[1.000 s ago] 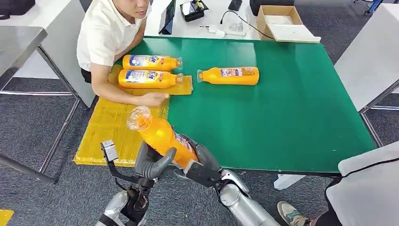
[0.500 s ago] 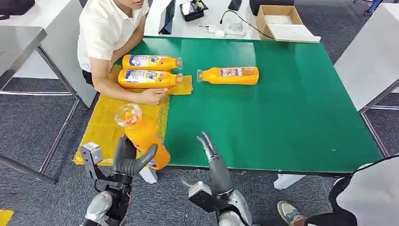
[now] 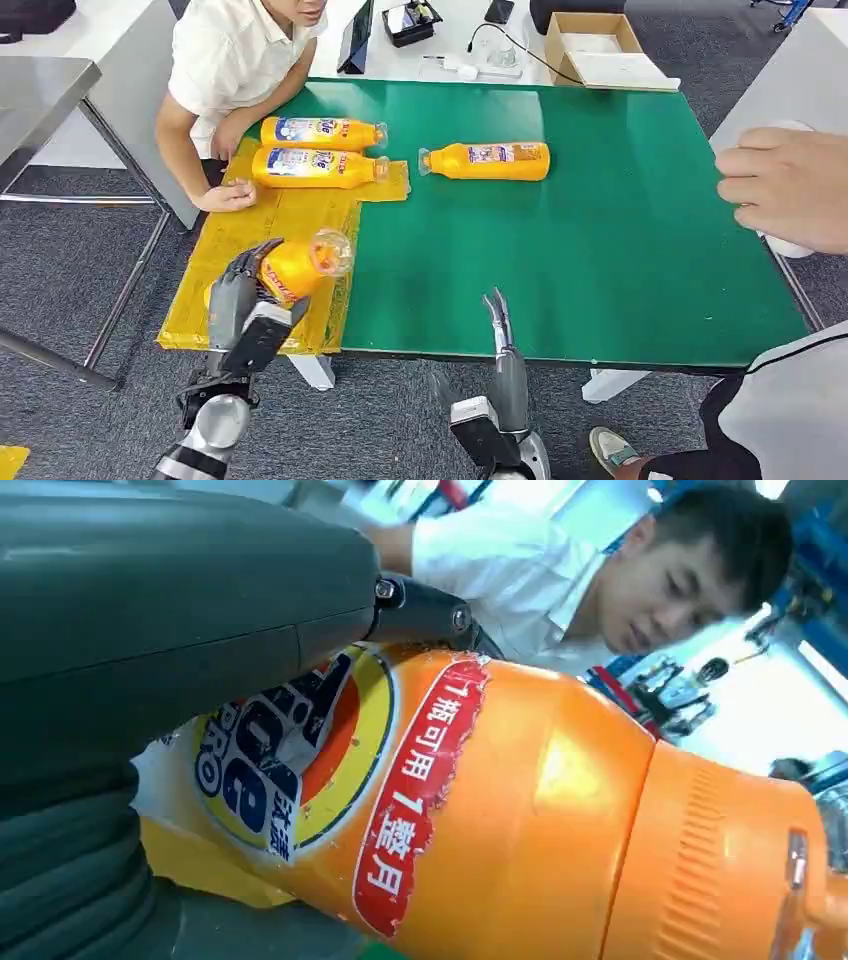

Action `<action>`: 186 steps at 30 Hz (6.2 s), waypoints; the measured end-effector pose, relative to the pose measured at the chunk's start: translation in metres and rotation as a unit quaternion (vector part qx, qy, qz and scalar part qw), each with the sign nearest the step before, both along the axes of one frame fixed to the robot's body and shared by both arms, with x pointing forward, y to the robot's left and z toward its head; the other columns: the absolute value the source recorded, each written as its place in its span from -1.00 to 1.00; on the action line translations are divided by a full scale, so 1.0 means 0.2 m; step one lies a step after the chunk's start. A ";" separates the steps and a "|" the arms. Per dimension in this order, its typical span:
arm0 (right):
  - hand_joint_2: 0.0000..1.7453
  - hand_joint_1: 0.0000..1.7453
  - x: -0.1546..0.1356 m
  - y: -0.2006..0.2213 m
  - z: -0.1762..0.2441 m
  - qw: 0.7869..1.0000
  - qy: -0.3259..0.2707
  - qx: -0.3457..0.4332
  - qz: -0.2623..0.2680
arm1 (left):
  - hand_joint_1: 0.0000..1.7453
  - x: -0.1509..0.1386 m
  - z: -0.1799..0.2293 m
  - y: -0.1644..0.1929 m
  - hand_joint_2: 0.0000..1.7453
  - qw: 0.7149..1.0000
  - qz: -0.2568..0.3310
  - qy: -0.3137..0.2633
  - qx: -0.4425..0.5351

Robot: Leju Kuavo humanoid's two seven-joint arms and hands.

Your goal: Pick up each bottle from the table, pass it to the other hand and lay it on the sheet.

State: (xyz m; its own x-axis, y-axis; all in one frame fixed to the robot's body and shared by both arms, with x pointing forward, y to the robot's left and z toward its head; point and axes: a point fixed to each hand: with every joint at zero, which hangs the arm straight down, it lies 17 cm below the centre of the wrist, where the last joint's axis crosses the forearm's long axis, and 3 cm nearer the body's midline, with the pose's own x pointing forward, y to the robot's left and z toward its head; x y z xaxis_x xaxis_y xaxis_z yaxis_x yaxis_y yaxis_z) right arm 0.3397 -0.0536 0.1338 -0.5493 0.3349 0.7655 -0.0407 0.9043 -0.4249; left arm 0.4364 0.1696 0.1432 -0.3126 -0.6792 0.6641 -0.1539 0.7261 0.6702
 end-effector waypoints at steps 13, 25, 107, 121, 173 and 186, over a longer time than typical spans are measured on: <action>-1.00 -1.00 -0.01 0.06 0.01 1.000 0.009 0.016 0.022 | 1.00 0.19 -0.32 -0.16 1.00 0.984 -0.050 0.065 0.155; -1.00 -1.00 0.00 0.16 -0.02 0.998 0.022 0.018 0.050 | -0.92 0.41 -0.65 -0.06 1.00 0.925 -0.027 0.199 0.324; 1.00 -1.00 0.82 -0.66 -0.32 0.890 0.045 -0.398 -0.217 | -1.00 -0.18 0.46 -0.15 1.00 0.776 -0.185 0.009 -0.603; 1.00 -1.00 0.91 -0.62 -0.51 0.845 0.107 -0.498 -0.160 | -1.00 -0.13 0.34 -0.27 1.00 0.750 -0.190 0.086 -0.628; 1.00 1.00 0.73 -0.64 -0.70 0.946 0.309 -0.092 0.037 | -1.00 -0.19 0.22 -0.53 1.00 0.754 -0.227 0.153 -0.597; 1.00 1.00 0.48 -0.08 -0.44 0.961 0.255 0.012 0.111 | -1.00 -0.34 0.14 -0.61 1.00 0.831 -0.234 0.136 -0.487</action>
